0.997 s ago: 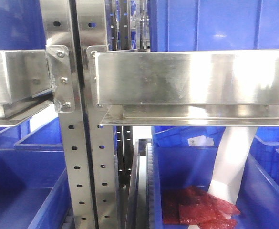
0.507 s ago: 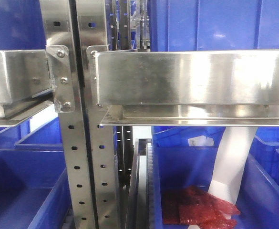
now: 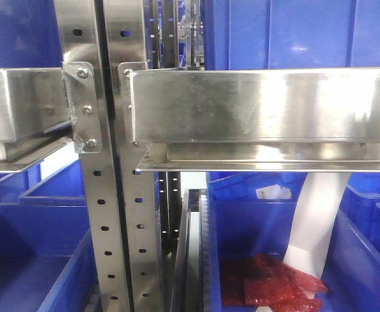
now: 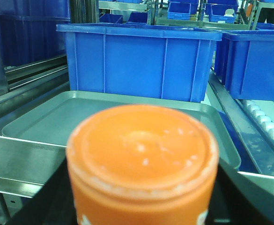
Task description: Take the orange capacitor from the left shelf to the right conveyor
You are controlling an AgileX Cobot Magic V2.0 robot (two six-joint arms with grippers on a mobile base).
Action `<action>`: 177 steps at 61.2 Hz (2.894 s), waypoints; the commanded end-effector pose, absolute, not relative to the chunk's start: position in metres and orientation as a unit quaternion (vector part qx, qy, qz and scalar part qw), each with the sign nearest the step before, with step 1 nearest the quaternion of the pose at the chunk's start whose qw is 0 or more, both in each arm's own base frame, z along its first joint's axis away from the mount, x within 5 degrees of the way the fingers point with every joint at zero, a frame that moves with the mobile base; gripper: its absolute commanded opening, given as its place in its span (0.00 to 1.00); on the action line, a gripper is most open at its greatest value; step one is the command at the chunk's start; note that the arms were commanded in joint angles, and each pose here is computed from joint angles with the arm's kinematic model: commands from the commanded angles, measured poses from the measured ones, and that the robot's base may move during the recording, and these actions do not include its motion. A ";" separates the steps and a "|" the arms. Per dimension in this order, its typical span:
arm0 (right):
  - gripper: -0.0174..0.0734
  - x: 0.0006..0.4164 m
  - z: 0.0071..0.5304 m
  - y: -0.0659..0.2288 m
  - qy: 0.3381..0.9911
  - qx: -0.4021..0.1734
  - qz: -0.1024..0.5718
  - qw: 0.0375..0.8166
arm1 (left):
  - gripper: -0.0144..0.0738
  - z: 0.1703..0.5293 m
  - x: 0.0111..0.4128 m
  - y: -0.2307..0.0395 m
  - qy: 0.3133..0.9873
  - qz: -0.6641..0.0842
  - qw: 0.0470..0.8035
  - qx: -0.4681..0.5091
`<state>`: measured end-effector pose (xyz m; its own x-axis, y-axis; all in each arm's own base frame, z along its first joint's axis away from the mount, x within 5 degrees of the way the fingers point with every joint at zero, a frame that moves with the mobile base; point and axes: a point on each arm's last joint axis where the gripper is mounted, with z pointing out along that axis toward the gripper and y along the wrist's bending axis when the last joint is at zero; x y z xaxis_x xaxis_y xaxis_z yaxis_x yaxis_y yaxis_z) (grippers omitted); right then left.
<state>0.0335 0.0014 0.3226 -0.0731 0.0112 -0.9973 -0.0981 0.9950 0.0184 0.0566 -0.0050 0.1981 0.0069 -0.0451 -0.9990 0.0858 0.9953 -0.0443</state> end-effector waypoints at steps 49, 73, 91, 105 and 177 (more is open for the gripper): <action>0.32 0.032 0.339 0.002 0.694 -0.032 0.042 0.718 | 0.02 0.208 0.055 -0.004 0.666 -0.048 0.745 0.009; 0.32 0.032 0.339 0.002 0.694 -0.032 0.042 0.718 | 0.02 0.208 0.055 -0.004 0.666 -0.048 0.745 0.009; 0.32 0.032 0.339 0.002 0.694 -0.032 0.042 0.718 | 0.02 0.208 0.055 -0.004 0.666 -0.048 0.745 0.009; 0.32 0.032 0.339 0.002 0.694 -0.032 0.042 0.718 | 0.02 0.208 0.055 -0.004 0.666 -0.048 0.745 0.009; 0.32 0.032 0.339 0.002 0.694 -0.032 0.042 0.718 | 0.02 0.208 0.055 -0.004 0.666 -0.048 0.745 0.009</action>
